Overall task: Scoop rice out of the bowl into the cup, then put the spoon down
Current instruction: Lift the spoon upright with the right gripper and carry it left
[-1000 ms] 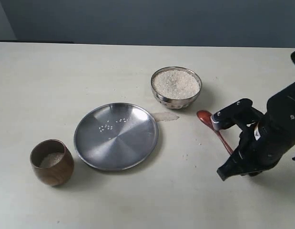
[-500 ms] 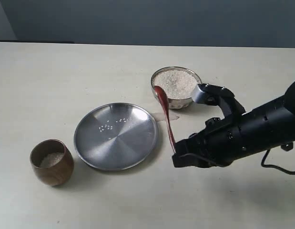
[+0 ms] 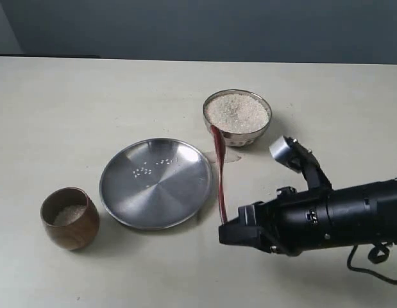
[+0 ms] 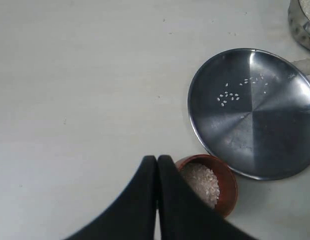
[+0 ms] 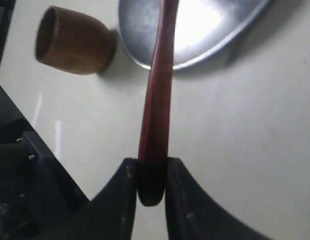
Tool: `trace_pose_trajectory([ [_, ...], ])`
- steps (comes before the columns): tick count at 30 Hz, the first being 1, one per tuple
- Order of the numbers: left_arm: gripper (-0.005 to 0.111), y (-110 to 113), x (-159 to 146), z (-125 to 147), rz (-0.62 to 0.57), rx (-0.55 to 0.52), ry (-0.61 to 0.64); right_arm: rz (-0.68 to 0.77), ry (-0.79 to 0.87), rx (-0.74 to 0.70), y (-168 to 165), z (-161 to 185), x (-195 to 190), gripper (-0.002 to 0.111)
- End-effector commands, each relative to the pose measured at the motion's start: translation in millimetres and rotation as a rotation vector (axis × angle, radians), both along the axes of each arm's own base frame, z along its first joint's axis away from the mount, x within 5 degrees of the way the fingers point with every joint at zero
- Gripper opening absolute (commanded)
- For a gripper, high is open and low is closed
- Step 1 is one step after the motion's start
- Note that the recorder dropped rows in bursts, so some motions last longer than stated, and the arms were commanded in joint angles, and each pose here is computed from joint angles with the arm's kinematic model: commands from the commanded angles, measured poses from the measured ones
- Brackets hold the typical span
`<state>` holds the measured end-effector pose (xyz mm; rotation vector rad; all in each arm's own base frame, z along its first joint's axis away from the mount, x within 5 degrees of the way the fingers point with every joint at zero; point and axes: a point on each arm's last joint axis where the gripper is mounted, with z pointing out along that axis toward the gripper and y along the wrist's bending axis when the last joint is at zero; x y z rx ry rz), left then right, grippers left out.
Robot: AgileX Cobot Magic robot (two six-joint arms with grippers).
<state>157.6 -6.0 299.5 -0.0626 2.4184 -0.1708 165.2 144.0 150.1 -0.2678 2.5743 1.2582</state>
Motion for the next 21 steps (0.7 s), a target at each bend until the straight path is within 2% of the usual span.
trace_pose_trajectory([
  [1,0.0,0,1,2,0.002,0.001,-0.014,-0.003,0.026,-0.065,-6,-16,-5,-0.001],
  [11,0.0,0,1,2,0.002,0.001,-0.014,0.036,0.068,-0.074,-4,-29,-5,-0.001],
  [21,0.0,0,1,2,0.002,0.001,-0.014,0.222,0.03,0.278,21,8,-1,-0.001],
])
